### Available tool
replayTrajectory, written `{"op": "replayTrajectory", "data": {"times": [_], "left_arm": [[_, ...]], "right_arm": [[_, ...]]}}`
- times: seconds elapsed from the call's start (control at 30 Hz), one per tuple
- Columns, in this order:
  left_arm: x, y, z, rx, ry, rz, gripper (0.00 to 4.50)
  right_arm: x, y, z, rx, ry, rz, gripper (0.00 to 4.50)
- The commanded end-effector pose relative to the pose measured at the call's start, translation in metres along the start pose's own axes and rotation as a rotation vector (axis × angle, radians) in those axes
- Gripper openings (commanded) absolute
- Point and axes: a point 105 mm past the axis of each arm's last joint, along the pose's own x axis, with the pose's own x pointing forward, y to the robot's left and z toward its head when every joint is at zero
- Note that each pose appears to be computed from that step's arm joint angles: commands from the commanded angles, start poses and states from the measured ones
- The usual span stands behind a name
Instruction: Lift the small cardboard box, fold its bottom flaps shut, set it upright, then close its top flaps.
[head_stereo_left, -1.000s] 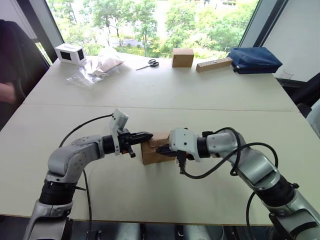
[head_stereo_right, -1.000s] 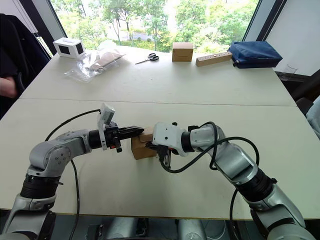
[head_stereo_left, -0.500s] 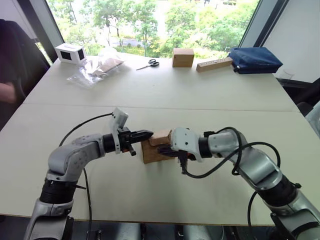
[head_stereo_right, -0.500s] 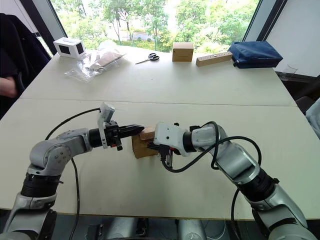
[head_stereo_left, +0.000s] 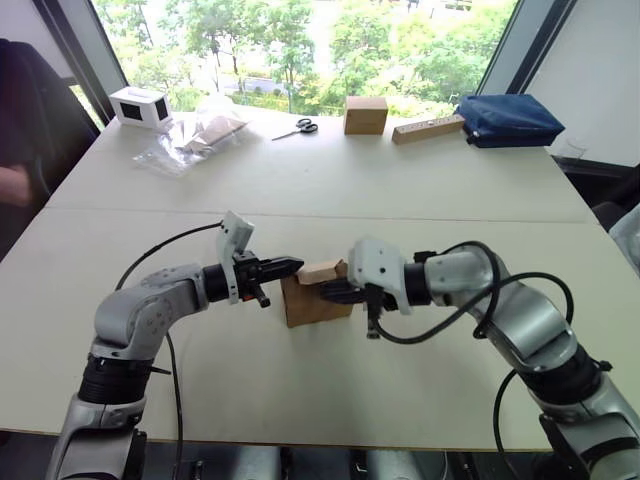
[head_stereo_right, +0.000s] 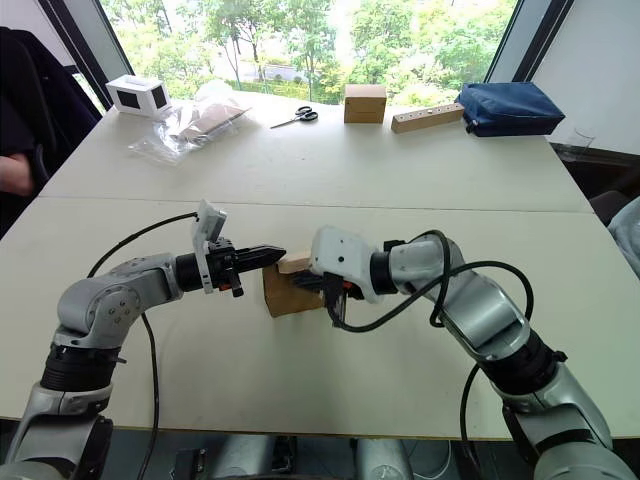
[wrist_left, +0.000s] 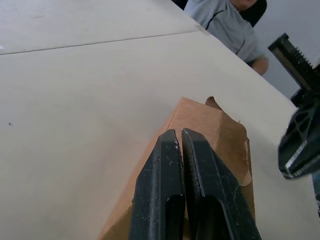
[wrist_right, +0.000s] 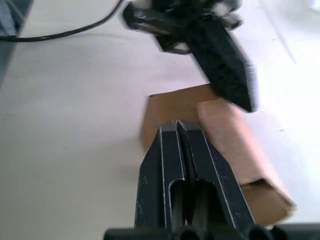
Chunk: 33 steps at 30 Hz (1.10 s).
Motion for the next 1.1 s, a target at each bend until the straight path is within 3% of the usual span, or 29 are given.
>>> {"op": "replayTrajectory", "data": {"times": [0.03,0.6,1.1], "left_arm": [[-0.001,-0.003,0.004,0.040,-0.011,0.001,0.13],[0.002,-0.004,-0.006,-0.004,-0.005,0.001,0.13],[0.002,0.004,-0.011,-0.036,-0.005,0.038,0.13]], "right_arm": [[0.006,-0.005,0.004,-0.059,-0.008,-0.017,0.00],[0.017,-0.002,-0.006,-0.121,0.034,0.011,0.00],[0.015,0.007,0.004,-0.140,0.000,0.065,0.00]]}}
